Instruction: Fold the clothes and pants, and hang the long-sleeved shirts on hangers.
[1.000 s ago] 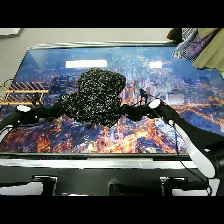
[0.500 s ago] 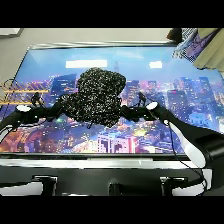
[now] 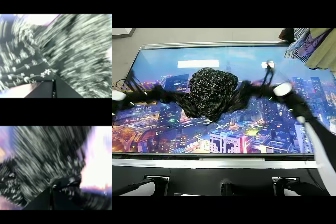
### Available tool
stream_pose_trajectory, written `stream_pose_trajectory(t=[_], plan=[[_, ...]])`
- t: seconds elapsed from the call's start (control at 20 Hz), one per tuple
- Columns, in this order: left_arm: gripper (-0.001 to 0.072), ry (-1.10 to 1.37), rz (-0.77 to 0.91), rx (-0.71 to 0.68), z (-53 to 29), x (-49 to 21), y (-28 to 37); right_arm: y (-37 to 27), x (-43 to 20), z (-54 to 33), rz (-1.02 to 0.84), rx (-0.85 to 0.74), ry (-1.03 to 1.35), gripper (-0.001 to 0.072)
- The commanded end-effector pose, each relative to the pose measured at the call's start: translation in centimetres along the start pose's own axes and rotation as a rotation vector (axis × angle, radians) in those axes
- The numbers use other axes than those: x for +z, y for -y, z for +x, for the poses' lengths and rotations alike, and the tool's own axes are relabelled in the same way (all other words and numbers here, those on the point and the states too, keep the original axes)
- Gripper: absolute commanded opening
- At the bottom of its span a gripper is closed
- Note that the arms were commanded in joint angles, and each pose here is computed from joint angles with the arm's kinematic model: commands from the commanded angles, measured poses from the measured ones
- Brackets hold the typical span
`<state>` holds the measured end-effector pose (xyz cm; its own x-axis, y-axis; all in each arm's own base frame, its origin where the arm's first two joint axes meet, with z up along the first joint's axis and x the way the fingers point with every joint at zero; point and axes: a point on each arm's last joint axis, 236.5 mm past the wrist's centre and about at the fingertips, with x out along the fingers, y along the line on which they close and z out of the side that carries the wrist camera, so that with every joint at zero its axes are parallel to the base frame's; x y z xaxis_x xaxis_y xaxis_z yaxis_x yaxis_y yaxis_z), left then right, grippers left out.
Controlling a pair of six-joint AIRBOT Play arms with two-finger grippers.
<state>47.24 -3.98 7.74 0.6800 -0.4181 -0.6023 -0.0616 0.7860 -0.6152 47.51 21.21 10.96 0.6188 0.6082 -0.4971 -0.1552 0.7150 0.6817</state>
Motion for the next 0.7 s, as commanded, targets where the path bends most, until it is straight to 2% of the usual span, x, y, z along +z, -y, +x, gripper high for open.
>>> stream_pose_trajectory(t=[0.0,0.15,0.3,0.45,0.65], plan=[[0.0015,0.211,0.259,0.051,-10.9,8.0,7.7,-7.5,10.8,-12.6,-0.245,-0.040,0.317,0.0016],[0.0016,0.485,0.431,0.074,-23.1,12.0,15.1,-14.8,15.0,-25.1,-0.428,-0.078,0.571,0.0016],[0.0016,0.755,0.516,0.045,-34.9,11.5,21.3,-19.7,14.6,-36.9,-0.524,-0.103,0.783,0.0016],[0.0017,0.967,0.467,0.089,-44.2,8.7,22.4,-22.0,11.8,-48.4,-0.546,-0.135,1.007,0.0016],[0.0016,1.214,0.352,0.208,-54.1,5.5,20.4,-21.1,8.6,-59.3,-0.472,-0.215,1.259,0.0016]])
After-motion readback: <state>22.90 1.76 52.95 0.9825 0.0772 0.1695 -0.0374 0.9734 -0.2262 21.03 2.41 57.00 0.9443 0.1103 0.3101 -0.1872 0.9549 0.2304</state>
